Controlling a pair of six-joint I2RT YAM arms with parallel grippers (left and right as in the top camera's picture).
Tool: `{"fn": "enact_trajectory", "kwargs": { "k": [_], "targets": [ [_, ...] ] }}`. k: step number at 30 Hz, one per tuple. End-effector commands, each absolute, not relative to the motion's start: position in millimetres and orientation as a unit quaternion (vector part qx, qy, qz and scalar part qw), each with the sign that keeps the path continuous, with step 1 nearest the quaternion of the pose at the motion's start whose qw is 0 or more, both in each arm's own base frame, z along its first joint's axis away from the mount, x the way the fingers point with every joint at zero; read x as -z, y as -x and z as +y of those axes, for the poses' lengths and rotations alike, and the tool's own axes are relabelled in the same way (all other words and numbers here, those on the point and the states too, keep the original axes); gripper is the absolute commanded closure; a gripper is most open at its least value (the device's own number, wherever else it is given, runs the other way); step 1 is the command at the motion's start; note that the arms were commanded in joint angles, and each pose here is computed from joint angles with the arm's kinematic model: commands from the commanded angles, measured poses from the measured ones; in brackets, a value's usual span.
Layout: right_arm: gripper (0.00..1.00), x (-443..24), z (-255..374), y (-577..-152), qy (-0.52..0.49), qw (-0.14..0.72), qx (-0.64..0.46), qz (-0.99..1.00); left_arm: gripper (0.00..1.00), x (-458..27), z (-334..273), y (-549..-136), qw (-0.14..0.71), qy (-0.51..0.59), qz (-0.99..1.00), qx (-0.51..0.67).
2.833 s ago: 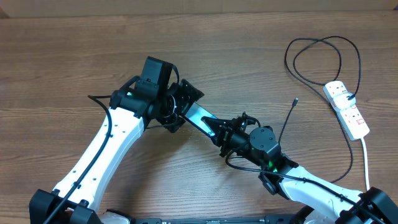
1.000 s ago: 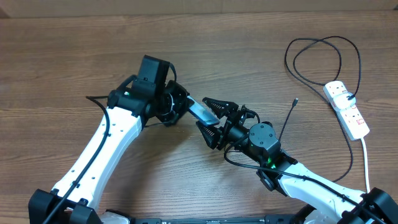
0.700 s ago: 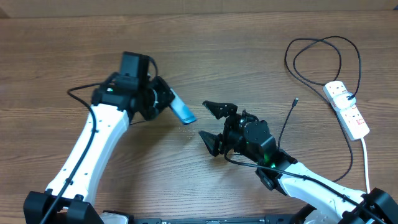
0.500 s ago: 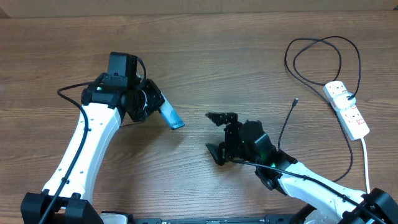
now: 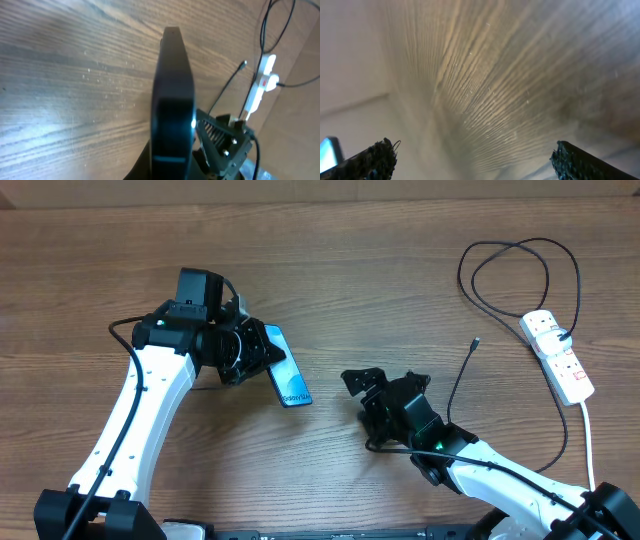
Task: Plug charger to phone and switch on socket
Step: 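Open the right gripper and withdraw it, leaving the phone in the left gripper, then move the right gripper right toward the black charging cable near the power strip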
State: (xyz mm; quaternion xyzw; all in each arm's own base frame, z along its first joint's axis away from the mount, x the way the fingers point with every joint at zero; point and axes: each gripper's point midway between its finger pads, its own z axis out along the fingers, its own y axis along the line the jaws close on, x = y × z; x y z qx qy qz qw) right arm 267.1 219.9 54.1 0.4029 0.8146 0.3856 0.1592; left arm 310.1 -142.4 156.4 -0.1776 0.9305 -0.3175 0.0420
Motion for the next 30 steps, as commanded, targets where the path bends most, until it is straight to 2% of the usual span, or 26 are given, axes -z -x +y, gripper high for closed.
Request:
{"fn": "enact_trajectory", "kwargs": {
  "k": [1, 10, 15, 24, 30],
  "targets": [
    [0.00, -63, 218, -275, -0.297, 0.232, -0.361, 0.853, 0.96, -159, -151, -302, 0.027, 0.144, 0.929, 0.339],
    [0.00, -84, 212, -282, -0.243, 0.263, -0.371, 0.857, 0.96, -157, -174, -286, 0.004, 0.084, 0.932, 0.354],
    [0.00, -98, 188, -282, -0.254, 0.268, -0.361, 0.857, 0.96, -140, -182, -285, -0.023, 0.080, 0.935, 0.346],
    [0.00, -160, 158, -270, -0.217, 0.329, -0.342, 0.853, 0.96, -126, -201, -294, -0.056, 0.075, 0.915, 0.394],
    [0.00, -152, 104, -249, -0.275, 0.345, -0.224, 0.869, 0.96, -133, -207, -296, -0.055, 0.068, 0.905, 0.417]
  ]
}}
